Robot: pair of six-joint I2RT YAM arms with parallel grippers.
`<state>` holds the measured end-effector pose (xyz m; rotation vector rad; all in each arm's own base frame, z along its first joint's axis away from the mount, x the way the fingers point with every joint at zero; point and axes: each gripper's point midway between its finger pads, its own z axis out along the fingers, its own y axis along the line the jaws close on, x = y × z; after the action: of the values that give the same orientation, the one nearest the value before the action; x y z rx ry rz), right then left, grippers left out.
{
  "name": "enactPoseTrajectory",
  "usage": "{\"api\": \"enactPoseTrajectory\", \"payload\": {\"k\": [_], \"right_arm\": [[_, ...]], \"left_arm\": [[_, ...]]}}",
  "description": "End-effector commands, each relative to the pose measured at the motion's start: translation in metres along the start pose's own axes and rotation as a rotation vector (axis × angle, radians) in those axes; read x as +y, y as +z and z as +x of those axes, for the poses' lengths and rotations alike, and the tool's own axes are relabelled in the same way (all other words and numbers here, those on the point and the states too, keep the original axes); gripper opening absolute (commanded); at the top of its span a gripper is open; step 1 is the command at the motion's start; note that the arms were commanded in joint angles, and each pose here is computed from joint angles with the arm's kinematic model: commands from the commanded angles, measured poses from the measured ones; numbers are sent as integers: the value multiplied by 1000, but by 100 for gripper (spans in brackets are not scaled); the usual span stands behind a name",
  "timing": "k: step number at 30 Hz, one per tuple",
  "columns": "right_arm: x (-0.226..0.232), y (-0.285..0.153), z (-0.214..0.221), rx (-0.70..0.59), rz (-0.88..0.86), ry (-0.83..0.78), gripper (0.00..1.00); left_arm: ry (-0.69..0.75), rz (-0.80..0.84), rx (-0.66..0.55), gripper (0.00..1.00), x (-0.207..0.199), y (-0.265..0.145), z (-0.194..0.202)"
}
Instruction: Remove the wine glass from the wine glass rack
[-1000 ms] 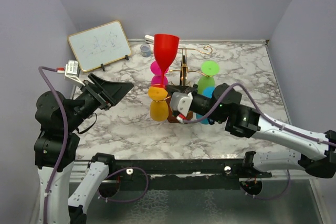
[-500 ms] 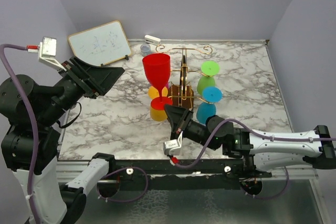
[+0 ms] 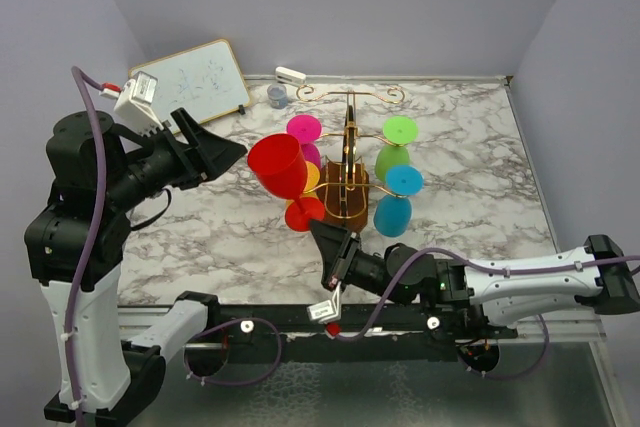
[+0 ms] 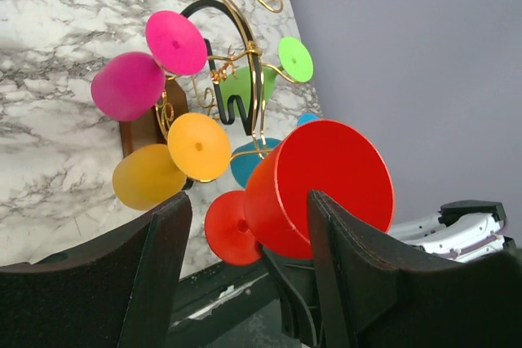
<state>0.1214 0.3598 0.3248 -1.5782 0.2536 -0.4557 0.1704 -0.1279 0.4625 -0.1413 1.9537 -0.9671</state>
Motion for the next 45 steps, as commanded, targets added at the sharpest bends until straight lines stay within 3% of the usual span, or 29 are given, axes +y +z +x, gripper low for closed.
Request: {"api": "enactPoseTrajectory", "payload": {"k": [1,31,34,38,39,42,45], "right_arm": [[4,5,-9,1,-10,-94,1],[17,18,-39,-25,29,-143,1],[18,17,-38,-20,26,-141,1],[20,16,-34,4,20,-127,5],[21,15,-31,21,19,-119,9],[23,11,-25,50,24,-97,32],[23,6,-19,74,32,-71,42]], "left_arm": [[27,-30,8,61,8,-10,12],[-14,-78,129,55,48,3,61],[-13,-77,137,43,49,4,63],[-8,-77,133,4,50,5,62],[-7,-79,128,0,50,5,60],[3,-95,88,0,48,3,50],[29,-125,-9,0,42,-5,26]]}}
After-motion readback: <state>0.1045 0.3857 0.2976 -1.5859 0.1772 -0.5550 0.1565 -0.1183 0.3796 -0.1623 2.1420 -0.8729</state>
